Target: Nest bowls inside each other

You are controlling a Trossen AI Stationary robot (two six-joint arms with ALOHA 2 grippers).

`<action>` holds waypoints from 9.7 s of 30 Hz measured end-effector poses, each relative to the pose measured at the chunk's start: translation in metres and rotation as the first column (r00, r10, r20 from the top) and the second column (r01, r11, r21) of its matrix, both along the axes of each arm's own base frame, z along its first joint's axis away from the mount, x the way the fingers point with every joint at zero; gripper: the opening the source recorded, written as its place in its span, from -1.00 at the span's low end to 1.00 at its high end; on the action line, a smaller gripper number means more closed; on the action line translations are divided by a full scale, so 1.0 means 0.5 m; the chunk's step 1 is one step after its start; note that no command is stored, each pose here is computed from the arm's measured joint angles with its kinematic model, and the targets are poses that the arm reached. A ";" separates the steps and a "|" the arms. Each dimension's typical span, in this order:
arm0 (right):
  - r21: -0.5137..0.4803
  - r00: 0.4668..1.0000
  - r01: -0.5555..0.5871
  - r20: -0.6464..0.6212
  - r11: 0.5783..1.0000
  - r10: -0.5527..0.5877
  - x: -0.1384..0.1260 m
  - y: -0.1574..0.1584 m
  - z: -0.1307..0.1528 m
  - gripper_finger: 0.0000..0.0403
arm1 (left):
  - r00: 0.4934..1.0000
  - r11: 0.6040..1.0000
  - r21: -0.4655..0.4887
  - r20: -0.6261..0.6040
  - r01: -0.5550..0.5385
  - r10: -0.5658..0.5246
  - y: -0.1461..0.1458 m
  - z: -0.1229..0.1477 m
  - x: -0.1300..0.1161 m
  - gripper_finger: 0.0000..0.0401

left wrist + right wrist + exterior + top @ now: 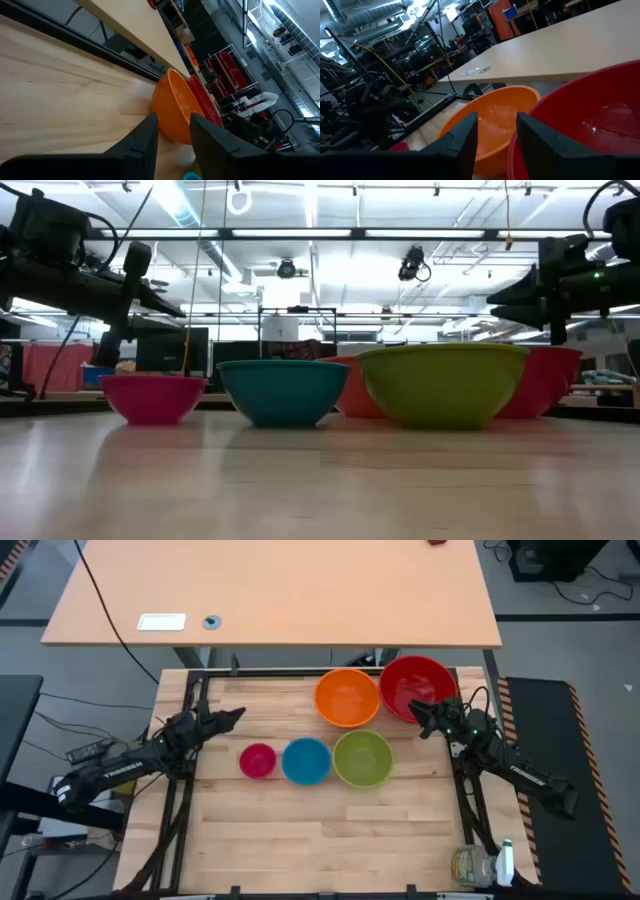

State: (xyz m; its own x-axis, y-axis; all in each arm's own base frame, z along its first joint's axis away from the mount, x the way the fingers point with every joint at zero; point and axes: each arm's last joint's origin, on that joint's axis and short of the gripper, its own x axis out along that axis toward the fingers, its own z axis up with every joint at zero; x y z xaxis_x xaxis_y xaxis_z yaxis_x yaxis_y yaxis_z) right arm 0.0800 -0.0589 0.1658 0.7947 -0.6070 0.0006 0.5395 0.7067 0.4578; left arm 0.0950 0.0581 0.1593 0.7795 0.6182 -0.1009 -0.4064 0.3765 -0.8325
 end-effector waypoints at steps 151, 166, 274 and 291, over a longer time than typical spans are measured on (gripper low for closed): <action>0.274 0.435 -0.395 -0.785 0.877 0.441 0.369 -0.038 0.252 -0.23 | 0.933 0.946 0.053 -0.194 0.319 -0.303 0.044 0.292 0.114 -0.29; 0.288 0.228 -0.435 -0.881 0.853 0.414 0.536 -0.041 0.177 -0.02 | 0.916 0.929 0.049 -0.194 0.367 -0.351 0.031 0.291 0.120 -0.29; 0.370 0.280 0.126 -0.904 0.921 0.324 0.247 -0.146 0.248 -0.13 | 0.919 0.932 0.052 -0.199 0.358 -0.341 0.027 0.291 0.122 -0.29; 0.473 0.484 -0.204 -0.712 0.857 0.508 0.318 -0.065 0.363 -0.13 | 0.919 0.933 0.049 -0.196 0.357 -0.341 0.027 0.291 0.122 -0.29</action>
State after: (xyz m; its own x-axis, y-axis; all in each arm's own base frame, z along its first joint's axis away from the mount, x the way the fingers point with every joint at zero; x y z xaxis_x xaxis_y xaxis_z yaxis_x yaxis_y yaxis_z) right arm 0.2391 -0.0916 0.3472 0.5094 -0.1162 -0.8526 0.5063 0.8417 0.1877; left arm 0.1559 0.0717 0.3046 0.9205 0.3222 -0.2213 -0.3774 0.5857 -0.7172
